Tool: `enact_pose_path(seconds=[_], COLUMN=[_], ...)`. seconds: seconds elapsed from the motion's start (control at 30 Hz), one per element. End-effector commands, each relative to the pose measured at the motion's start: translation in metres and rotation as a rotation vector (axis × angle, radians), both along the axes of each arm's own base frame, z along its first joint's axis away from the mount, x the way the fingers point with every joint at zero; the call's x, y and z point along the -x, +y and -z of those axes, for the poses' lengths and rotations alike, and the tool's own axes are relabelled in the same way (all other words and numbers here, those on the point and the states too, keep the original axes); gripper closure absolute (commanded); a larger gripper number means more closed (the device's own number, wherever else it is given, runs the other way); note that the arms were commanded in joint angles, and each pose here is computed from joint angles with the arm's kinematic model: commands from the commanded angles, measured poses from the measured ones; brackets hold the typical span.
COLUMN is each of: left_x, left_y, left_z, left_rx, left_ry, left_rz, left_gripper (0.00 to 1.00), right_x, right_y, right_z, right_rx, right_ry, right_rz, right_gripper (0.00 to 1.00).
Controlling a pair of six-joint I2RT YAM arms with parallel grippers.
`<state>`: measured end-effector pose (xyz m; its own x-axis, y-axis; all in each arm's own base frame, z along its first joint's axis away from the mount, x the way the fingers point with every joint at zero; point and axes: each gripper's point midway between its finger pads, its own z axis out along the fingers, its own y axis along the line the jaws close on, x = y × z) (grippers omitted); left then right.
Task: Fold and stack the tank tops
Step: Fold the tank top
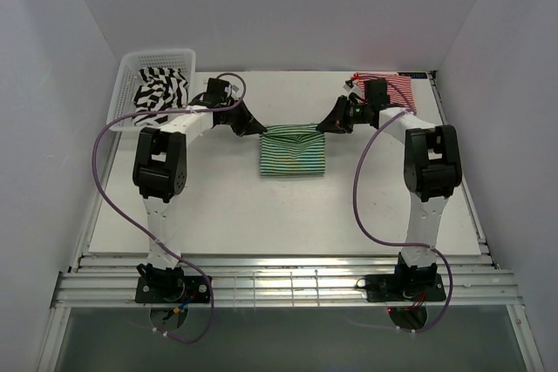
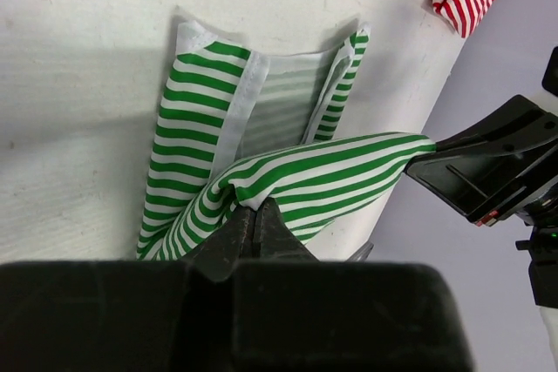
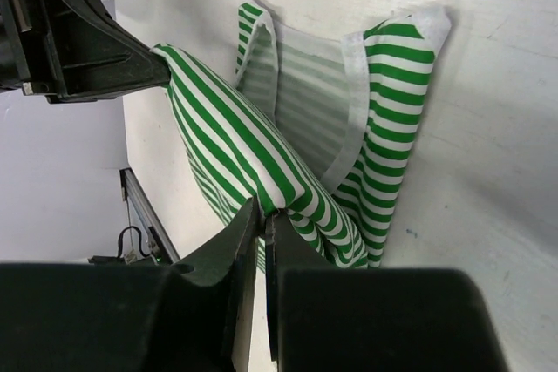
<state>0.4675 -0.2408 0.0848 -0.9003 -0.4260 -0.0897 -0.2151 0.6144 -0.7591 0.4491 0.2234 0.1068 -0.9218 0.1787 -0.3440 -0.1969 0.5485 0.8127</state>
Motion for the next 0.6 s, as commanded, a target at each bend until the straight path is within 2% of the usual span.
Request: enact_pose_path(seconds=[0.0,0.1,0.17,0.2,0.23,0.3,0.33,0.37,0.4,0.47,0.57], left_x=[-0.021,-0.025,-0.029,-0.031,-0.032,-0.034,-0.036,-0.036,-0.036,-0.033,-0.021], left_y=[0.008,0.007,0.008,0.007,0.006,0.004,0.003,0.003,0.004,0.002,-0.002], left_z=[-0.011,-0.007,-0.006,-0.008,-0.01,-0.018,-0.024,-0.035,-0.041,-0.051,-0.07], left_rx=[-0.025,-0.028,-0.029,-0.029,-0.022,-0.009,-0.002,0.002,0.003,0.006,0.002], left_ry=[-0.07,-0.074,-0.085,-0.092,-0.101,-0.123,-0.143,-0.167,-0.183,-0.211,-0.254], left_rz=[-0.027,-0.026,-0.031,-0.031,-0.025,-0.018,-0.016,-0.012,-0.012,-0.004,0.011], left_gripper=[0.98,0.92,0.73,0.67,0.51,0.35,0.3,0.19,0.15,0.03,0.02], right_x=[-0.023,-0.028,-0.03,-0.033,-0.035,-0.036,-0.036,-0.036,-0.034,-0.025,-0.008], right_y=[0.001,0.002,0.003,0.005,0.005,0.006,0.006,0.005,0.005,0.001,-0.003], right_z=[-0.01,-0.001,0.004,0.001,0.0,-0.006,-0.01,-0.013,-0.024,-0.036,-0.044], right_rx=[-0.028,-0.028,-0.039,-0.05,-0.053,-0.057,-0.056,-0.052,-0.05,-0.026,0.007], right_ry=[-0.094,-0.09,-0.075,-0.101,-0.102,-0.119,-0.129,-0.139,-0.165,-0.188,-0.209], right_rz=[0.007,0.012,0.008,0.001,-0.001,-0.006,-0.007,-0.009,-0.017,-0.027,-0.02], right_gripper=[0.92,0.89,0.82,0.68,0.62,0.45,0.41,0.37,0.22,0.12,0.1])
